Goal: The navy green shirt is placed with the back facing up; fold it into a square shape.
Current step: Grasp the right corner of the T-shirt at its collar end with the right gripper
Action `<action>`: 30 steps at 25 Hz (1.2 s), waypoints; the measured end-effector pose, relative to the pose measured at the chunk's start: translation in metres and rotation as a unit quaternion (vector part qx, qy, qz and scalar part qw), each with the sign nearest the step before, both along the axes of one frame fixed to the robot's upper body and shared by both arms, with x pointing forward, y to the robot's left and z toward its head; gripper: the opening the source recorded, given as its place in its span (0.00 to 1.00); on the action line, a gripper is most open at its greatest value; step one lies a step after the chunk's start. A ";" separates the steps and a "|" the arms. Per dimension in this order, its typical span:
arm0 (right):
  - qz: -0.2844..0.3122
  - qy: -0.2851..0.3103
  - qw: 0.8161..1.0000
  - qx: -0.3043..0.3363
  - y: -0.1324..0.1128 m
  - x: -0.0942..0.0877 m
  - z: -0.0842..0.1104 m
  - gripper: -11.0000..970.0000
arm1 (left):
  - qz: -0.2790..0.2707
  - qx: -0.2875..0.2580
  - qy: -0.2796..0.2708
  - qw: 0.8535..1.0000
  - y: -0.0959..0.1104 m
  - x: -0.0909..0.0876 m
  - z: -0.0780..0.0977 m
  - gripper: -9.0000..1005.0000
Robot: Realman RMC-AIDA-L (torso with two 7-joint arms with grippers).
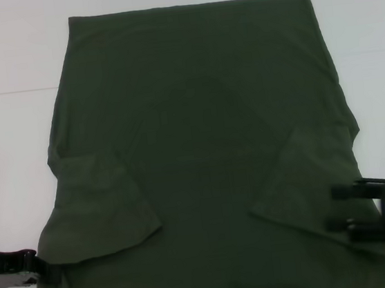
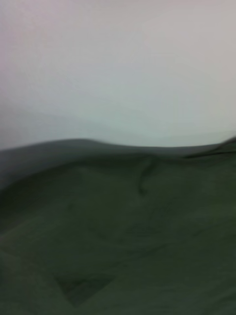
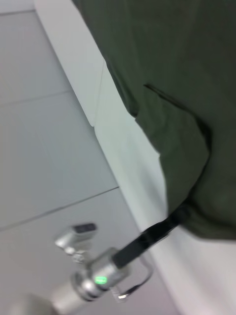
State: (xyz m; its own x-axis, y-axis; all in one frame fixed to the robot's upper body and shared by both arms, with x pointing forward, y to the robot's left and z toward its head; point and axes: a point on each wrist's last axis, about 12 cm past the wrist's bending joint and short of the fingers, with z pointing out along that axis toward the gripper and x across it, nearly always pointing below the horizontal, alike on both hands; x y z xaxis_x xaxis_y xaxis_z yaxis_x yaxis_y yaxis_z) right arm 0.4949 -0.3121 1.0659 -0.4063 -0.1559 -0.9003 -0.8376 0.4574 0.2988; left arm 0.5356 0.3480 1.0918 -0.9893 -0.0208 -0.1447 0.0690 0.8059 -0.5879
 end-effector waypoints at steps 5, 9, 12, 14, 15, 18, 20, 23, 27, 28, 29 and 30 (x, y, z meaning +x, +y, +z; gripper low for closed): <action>-0.034 0.135 0.989 0.049 -0.044 0.004 0.044 0.77 | -0.016 -0.009 -0.011 1.000 0.002 -0.002 0.003 0.04; -0.062 0.239 0.966 0.069 -0.071 0.006 0.069 0.77 | -0.027 -0.015 -0.017 0.999 0.003 -0.004 0.005 0.04; -0.097 0.323 0.938 0.075 -0.080 0.007 0.074 0.77 | -0.032 -0.016 -0.019 0.999 0.003 -0.004 0.005 0.04; -0.120 0.378 0.915 0.073 -0.082 0.009 0.074 0.77 | -0.033 -0.015 -0.020 0.999 0.004 -0.004 0.006 0.04; -0.130 0.402 0.904 0.070 -0.082 0.010 0.073 0.77 | -0.033 -0.014 -0.021 0.999 0.004 -0.004 0.006 0.04; -0.152 0.455 0.877 0.040 -0.082 0.011 0.069 0.77 | -0.037 -0.012 -0.026 0.999 0.004 -0.003 0.006 0.04; -0.162 0.479 0.863 0.009 -0.081 0.013 0.064 0.77 | -0.039 -0.011 -0.030 0.999 0.004 -0.002 0.006 0.04; -0.164 0.489 0.857 -0.018 -0.079 0.013 0.061 0.77 | -0.042 -0.011 -0.031 0.999 0.004 -0.002 0.006 0.04; -0.176 0.495 0.850 -0.042 -0.076 0.013 0.052 0.77 | -0.040 -0.011 -0.030 0.999 0.004 -0.003 0.005 0.04; -0.181 0.496 0.848 -0.048 -0.076 0.013 0.049 0.77 | -0.039 -0.011 -0.030 0.999 0.004 -0.004 0.004 0.04; -0.188 0.496 0.846 -0.057 -0.077 0.013 0.046 0.77 | -0.039 -0.011 -0.030 0.999 0.004 -0.004 0.004 0.04; -0.192 0.496 0.845 -0.063 -0.077 0.013 0.043 0.77 | -0.039 -0.011 -0.030 0.999 0.004 -0.004 0.004 0.04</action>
State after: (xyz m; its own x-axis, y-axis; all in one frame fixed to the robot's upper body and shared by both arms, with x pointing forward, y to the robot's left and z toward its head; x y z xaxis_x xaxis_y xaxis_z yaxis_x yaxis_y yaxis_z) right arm 0.5077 -0.3888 1.1094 -0.9932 0.0898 -0.0743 0.0130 0.7192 0.6947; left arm 0.5317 0.3519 1.0956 -0.9777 0.0520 -0.2037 0.1665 0.7831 -0.5992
